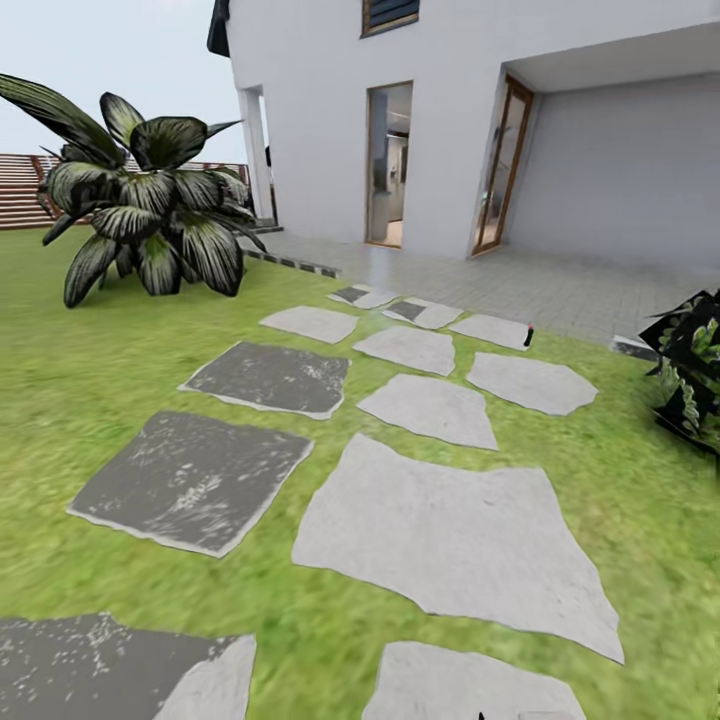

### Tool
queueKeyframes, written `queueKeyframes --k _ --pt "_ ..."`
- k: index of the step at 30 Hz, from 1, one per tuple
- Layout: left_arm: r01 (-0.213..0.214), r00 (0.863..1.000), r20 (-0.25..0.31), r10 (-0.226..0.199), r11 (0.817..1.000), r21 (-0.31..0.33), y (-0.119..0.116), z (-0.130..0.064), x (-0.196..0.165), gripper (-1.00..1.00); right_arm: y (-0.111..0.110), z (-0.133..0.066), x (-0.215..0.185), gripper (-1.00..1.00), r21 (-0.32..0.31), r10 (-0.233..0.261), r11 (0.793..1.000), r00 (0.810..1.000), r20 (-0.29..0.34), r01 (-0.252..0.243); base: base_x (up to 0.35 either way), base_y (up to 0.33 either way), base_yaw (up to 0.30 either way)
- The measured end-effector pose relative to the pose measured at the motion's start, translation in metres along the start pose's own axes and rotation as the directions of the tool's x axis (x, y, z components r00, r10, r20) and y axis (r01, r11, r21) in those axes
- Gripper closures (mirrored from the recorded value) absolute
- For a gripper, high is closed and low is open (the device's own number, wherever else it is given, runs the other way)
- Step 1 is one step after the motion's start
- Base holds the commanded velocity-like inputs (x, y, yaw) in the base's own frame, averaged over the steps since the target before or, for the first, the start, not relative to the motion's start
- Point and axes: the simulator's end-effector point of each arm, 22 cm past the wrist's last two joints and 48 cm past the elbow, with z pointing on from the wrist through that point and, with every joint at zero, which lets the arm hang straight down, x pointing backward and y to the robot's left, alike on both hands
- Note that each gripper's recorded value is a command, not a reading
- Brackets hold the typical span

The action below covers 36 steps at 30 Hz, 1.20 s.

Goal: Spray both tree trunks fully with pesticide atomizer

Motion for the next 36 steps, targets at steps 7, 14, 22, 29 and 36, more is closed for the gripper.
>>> queueKeyframes --k 7,14,22,29,36 --pt "0.000 1.000 0.000 0.000 1.000 0.000 0.0000 0.0000 0.0000 -1.00 0.0000 0.0000 0.0000 -1.00 0.000 0.000 1.000 1.000 0.000 0.000 0.338 0.000 -0.223" --pt "0.000 1.000 0.000 0.000 1.000 0.000 0.0002 0.0000 0.0001 -1.00 0.0008 0.0001 -0.0001 -1.00 -0.002 -0.002 1.000 1.000 0.000 0.002 0.338 0.000 -0.032" --pt "0.000 1.000 0.000 0.000 1.000 0.000 0.0002 0.0000 0.0001 -1.00 0.0013 0.0001 -0.0001 -1.00 -0.003 -0.003 1.000 1.000 0.000 0.003 0.338 0.000 -0.001" --pt "0.000 1.000 0.001 0.000 1.000 0.000 0.0001 0.0000 -0.0001 -1.00 0.0010 0.0008 -0.0038 -1.00 -0.005 -0.004 1.000 1.000 0.008 0.004 0.338 0.000 0.000" --pt "0.000 1.000 0.000 0.000 1.000 0.000 0.0001 0.0000 0.0000 -1.00 0.0018 0.0005 -0.0021 -1.00 -0.006 -0.003 1.000 1.000 0.005 0.003 0.338 0.000 0.000"
